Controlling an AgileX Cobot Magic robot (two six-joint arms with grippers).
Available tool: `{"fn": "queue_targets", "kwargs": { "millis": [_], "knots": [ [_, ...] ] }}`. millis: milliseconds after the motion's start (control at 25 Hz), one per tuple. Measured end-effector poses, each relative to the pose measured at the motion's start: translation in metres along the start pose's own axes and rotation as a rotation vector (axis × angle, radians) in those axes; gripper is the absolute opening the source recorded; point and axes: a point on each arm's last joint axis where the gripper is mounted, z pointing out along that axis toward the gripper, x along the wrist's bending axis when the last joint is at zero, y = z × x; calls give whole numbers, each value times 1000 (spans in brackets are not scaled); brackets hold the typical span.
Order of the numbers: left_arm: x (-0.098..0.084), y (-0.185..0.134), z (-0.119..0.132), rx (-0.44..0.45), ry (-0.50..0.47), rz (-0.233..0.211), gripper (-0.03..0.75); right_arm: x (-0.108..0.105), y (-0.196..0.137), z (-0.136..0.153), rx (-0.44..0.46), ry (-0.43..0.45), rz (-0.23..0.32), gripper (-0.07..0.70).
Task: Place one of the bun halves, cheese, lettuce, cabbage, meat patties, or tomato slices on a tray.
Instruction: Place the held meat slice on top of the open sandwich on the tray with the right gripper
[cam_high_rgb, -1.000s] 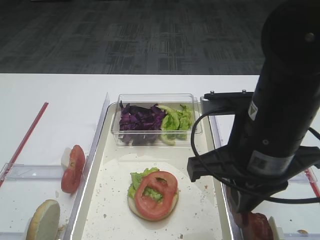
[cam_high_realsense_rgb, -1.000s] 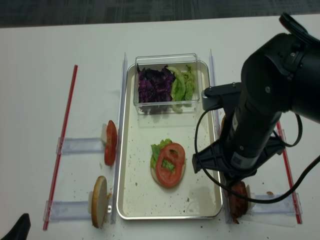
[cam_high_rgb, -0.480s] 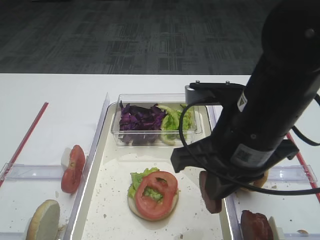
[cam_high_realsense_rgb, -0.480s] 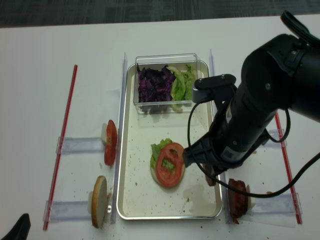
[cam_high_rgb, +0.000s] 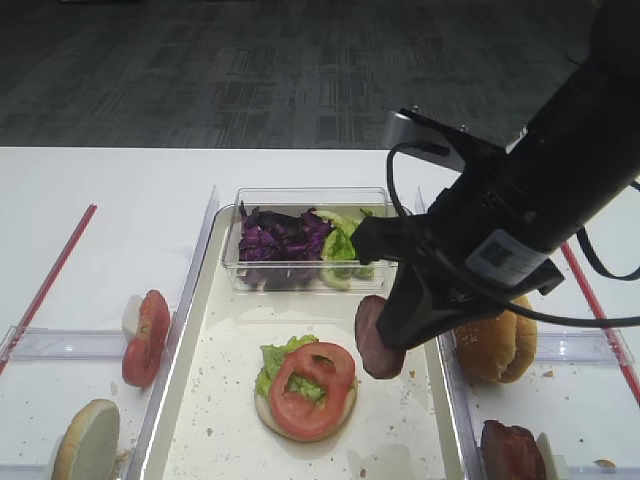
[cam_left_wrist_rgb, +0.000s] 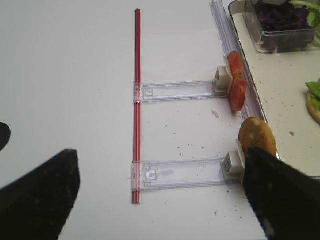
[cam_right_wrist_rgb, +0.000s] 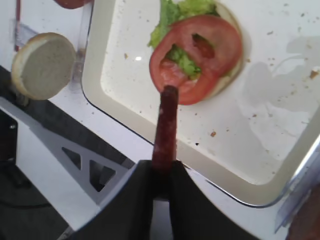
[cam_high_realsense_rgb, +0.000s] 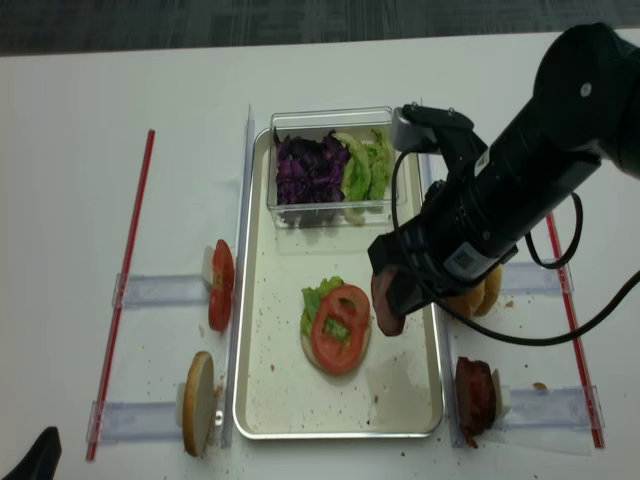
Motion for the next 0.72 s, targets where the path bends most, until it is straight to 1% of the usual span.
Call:
{"fn": "queue_targets", "kwargs": {
  "millis": [200,360,600,720],
  "knots": [
    [0,0,0,0,0,0,612,-3,8,13,39,141,-5,116],
    [0,0,0,0,0,0,612,-2,14,25,56,240,-23,116],
    [0,0,0,0,0,0,612,-3,20,40,74,339,-25,115],
    [0,0,0,0,0,0,612,-5,24,48,86,388,-13,115]
  ]
}}
